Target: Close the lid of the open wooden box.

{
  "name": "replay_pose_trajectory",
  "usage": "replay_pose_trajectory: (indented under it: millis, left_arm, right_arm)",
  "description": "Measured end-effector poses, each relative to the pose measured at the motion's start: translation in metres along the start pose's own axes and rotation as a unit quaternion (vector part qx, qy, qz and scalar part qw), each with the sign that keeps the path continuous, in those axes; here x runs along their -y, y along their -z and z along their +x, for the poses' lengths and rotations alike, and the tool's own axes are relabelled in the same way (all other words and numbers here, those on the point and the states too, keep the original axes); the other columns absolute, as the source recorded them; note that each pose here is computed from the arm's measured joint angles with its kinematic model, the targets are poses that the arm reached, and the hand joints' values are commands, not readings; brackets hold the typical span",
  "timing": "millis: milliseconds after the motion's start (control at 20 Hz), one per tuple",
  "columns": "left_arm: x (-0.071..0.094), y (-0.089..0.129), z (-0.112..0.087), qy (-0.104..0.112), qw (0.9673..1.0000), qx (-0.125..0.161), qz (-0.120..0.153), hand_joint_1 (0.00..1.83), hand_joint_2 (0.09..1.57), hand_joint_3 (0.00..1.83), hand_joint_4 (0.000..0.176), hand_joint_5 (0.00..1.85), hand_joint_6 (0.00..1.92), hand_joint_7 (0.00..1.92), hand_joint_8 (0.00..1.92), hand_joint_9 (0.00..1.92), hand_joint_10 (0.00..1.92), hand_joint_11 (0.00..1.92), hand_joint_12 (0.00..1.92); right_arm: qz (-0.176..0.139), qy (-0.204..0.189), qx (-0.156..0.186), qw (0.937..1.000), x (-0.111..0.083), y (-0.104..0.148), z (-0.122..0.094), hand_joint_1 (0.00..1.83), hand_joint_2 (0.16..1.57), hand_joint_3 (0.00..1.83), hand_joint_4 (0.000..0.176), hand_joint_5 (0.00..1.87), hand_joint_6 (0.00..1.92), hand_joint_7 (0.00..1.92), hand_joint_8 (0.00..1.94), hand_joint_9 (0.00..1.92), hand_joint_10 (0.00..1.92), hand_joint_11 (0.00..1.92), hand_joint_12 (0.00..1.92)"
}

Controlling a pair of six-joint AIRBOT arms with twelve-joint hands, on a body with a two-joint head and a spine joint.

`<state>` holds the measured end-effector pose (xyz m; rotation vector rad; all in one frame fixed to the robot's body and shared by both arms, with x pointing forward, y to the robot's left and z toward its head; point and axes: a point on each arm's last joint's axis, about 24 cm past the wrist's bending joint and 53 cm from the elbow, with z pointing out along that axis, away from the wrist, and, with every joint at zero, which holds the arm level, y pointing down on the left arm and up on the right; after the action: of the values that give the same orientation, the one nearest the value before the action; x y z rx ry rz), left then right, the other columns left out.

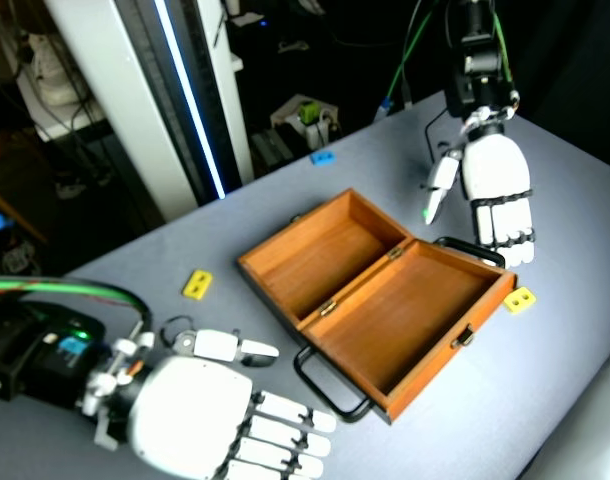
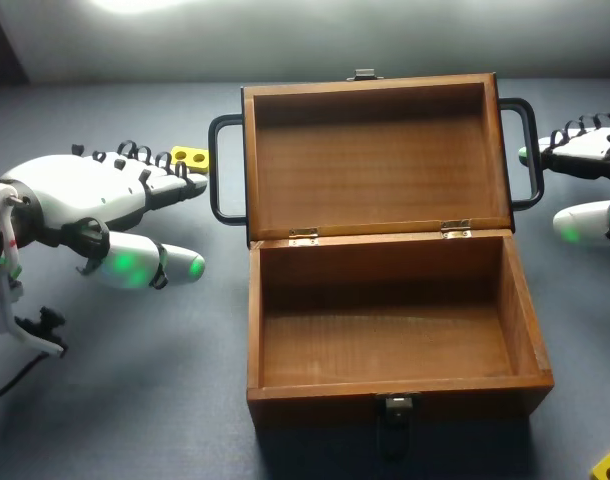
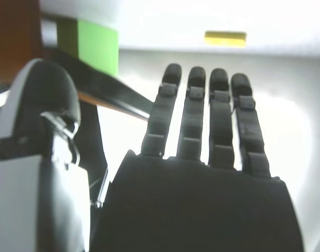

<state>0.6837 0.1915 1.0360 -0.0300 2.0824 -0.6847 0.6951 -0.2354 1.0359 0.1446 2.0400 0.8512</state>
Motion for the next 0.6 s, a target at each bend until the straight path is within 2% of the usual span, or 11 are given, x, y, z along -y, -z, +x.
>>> replay_pose_trajectory:
  millis: [150,350,450,600]
  left_arm:
    - [0.005,-0.001,-0.004,-0.004,1.0,0.005,0.007,0.0,1.21,0.0,0.0,0.0,0.0,0.0,0.0,0.0,0.0,0.0,0.0]
    - [0.016,-0.003,-0.002,0.013,0.9996,0.005,0.025,0.0,1.2,0.0,0.0,0.0,0.0,0.0,0.0,0.0,0.0,0.0,0.0]
    - [0.019,-0.003,-0.005,0.019,0.9992,0.012,0.032,0.0,1.23,0.01,0.0,0.0,0.0,0.0,0.0,0.0,0.0,0.01,0.0]
    - [0.025,-0.005,-0.005,0.015,0.9991,0.011,0.038,0.0,1.3,0.01,0.0,0.0,0.0,0.0,0.0,0.0,0.0,0.0,0.0]
  right_arm:
    - [-0.003,0.002,-0.001,1.0,-0.002,0.0,0.0,0.0,1.37,0.0,0.0,0.06,0.0,0.03,0.0,0.01,0.0,0.04,0.01]
    - [-0.005,0.004,-0.005,1.0,-0.004,-0.001,0.003,0.0,1.39,0.01,0.0,0.05,0.0,0.03,0.0,0.0,0.0,0.03,0.0]
    - [-0.005,0.003,-0.006,1.0,-0.004,-0.001,0.004,0.0,1.38,0.0,0.0,0.03,0.0,0.01,0.0,0.0,0.0,0.02,0.0]
    - [-0.009,0.003,-0.006,0.9999,-0.006,-0.001,0.005,0.0,1.38,0.0,0.0,0.05,0.01,0.02,0.01,0.0,0.0,0.03,0.0]
